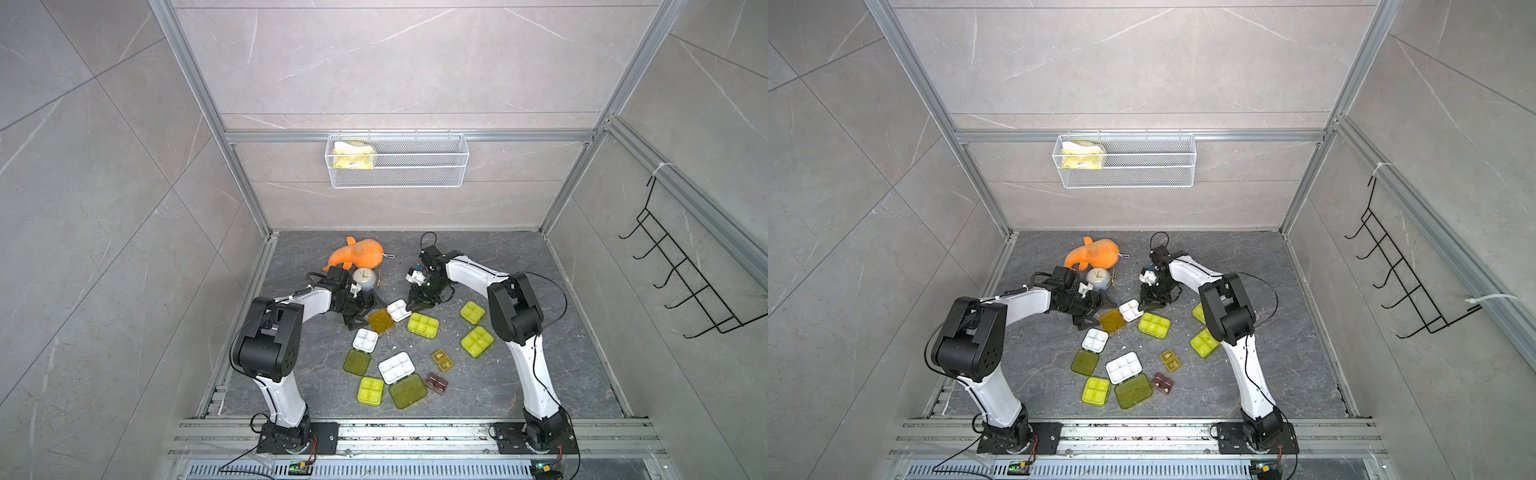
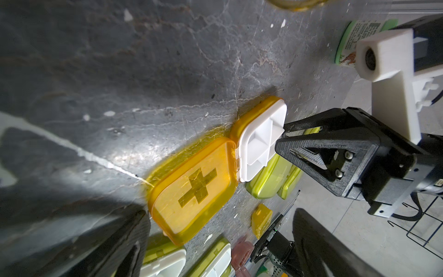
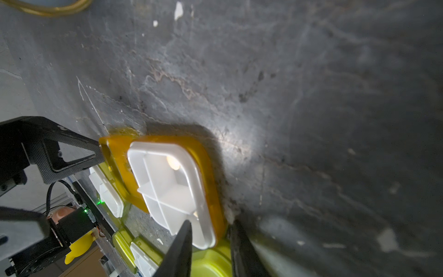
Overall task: Close pillboxes
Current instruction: Close the lid on the pillbox.
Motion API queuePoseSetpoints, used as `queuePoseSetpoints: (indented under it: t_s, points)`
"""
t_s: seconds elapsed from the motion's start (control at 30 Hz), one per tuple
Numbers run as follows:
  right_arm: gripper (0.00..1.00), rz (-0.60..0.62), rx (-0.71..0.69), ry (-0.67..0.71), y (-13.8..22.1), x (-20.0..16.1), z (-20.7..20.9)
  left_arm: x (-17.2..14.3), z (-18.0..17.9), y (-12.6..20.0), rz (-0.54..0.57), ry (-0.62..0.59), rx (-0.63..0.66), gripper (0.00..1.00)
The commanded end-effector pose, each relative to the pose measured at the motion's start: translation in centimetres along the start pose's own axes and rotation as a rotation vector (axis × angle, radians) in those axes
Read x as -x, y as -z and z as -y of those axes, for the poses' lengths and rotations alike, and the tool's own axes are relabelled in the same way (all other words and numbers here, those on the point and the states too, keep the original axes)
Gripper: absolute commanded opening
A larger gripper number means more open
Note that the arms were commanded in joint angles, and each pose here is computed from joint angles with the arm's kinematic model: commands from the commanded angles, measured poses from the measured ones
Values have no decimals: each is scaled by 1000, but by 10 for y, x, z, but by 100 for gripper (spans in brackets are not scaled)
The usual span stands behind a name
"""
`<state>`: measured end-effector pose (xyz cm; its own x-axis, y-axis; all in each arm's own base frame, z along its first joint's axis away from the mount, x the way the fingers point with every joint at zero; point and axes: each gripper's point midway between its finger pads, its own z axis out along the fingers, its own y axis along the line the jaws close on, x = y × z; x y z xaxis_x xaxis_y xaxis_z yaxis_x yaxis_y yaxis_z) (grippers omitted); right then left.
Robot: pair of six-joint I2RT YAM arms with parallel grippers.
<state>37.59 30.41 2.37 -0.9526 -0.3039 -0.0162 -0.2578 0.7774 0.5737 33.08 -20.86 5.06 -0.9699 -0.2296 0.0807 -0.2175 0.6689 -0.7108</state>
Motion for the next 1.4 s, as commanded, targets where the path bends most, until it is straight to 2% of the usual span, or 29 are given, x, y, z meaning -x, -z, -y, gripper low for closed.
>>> queuePoseSetpoints:
  t_s: [0.0, 0.57, 0.97, 1.37]
  points:
    - [30, -21, -23, -26, -8, -9, 8, 5, 19, 0, -8, -15, -43, 95]
    - [30, -11, -26, -20, -5, -11, 8, 13, 54, 0, 8, -50, -83, 95]
    - [30, -11, -22, -7, -3, -12, 7, 22, 93, -8, 5, -102, -103, 95]
    - [34, 32, -17, -6, 15, -8, 6, 30, 108, -14, -7, -120, -103, 95]
